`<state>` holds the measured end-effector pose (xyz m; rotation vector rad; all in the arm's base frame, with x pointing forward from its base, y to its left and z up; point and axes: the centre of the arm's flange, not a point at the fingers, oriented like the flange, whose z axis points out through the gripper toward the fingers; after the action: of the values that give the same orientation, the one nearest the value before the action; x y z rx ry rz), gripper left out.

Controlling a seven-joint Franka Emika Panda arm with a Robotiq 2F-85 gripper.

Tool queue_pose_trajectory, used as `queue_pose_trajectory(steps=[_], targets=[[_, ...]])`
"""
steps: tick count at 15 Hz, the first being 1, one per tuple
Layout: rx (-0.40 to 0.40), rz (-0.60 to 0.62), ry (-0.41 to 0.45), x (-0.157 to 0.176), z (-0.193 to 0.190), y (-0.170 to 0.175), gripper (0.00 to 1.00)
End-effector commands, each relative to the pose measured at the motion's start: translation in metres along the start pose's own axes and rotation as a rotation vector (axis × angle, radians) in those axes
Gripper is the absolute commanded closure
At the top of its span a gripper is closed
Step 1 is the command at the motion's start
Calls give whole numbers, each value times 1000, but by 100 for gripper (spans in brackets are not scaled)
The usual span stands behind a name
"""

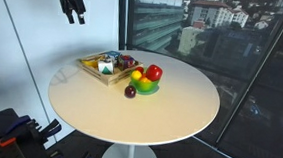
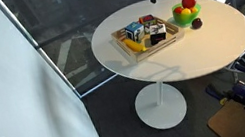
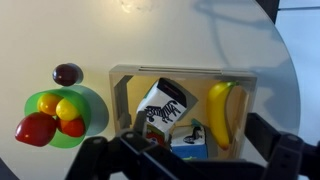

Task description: Move the banana from the tray to the table

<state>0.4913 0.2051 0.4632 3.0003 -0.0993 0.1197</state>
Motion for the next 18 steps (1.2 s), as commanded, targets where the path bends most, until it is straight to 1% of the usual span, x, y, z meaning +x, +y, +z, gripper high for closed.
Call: queue_pose_trajectory(steps=[1,7,9,10,18], targets=[[16,6,9,31,10,-2,0],[71,-16,1,52,31,4,0],[86,-28,-22,56,37,6,0],[56,-8,-11,44,39,5,0],[57,-14,-19,44,43,4,0]])
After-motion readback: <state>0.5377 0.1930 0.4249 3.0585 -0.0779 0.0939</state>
